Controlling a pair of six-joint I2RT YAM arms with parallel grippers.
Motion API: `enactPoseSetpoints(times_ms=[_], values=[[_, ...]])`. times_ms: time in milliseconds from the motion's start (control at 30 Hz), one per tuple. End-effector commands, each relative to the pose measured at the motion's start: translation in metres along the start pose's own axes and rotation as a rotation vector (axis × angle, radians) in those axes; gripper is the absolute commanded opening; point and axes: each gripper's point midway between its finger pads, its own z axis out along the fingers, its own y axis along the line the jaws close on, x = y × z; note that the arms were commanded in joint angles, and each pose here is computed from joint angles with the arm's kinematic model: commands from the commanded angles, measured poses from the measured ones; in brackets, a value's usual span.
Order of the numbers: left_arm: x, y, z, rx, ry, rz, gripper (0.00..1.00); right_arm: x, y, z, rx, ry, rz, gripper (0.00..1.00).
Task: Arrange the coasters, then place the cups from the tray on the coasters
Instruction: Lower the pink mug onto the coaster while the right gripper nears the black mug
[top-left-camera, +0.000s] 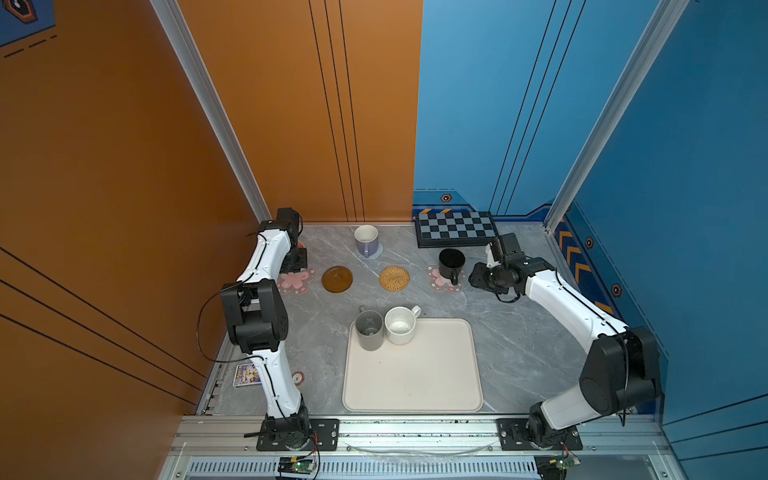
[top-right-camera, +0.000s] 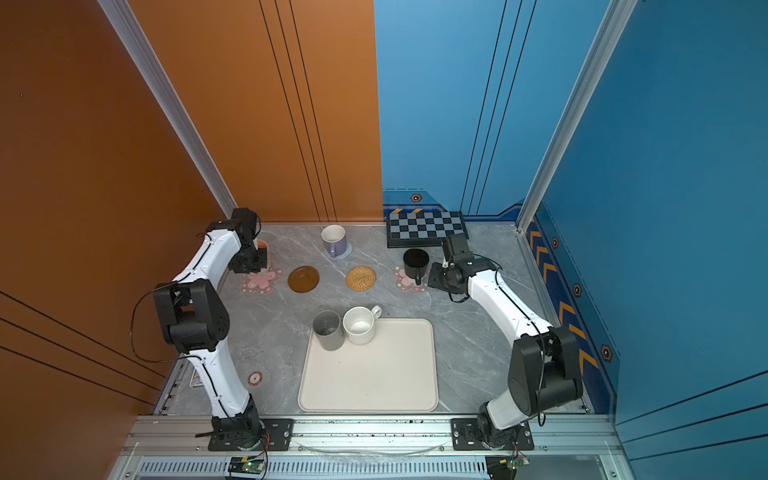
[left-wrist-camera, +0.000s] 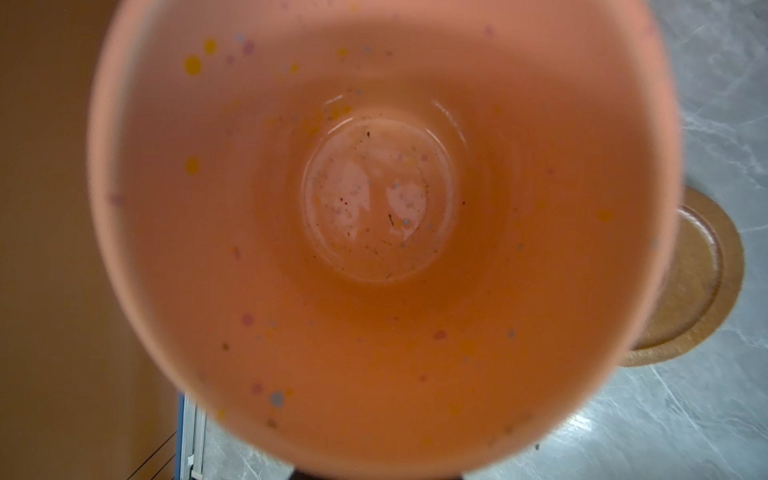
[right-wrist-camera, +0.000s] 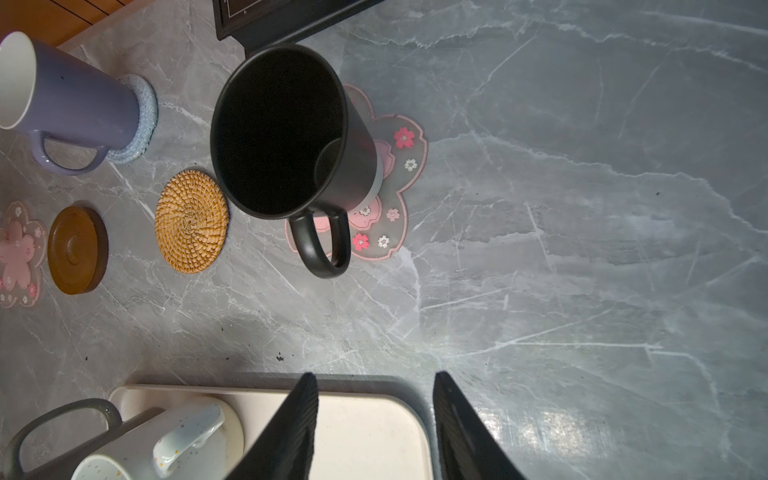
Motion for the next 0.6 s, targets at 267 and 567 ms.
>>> enactPoseSetpoints(times_ms=[267, 567], values=[[0.000, 0.004, 0.021, 0.102, -0.043, -0.033, 0.00, -0.014, 0.029, 0.016, 0.000, -0.017, -0.043, 0.48], [0.002, 0.008, 0.022, 0.097, -0.064, -0.033, 0.00, -0.015, 0.037, 0.014, 0.001, -0.032, -0.057, 0.48]])
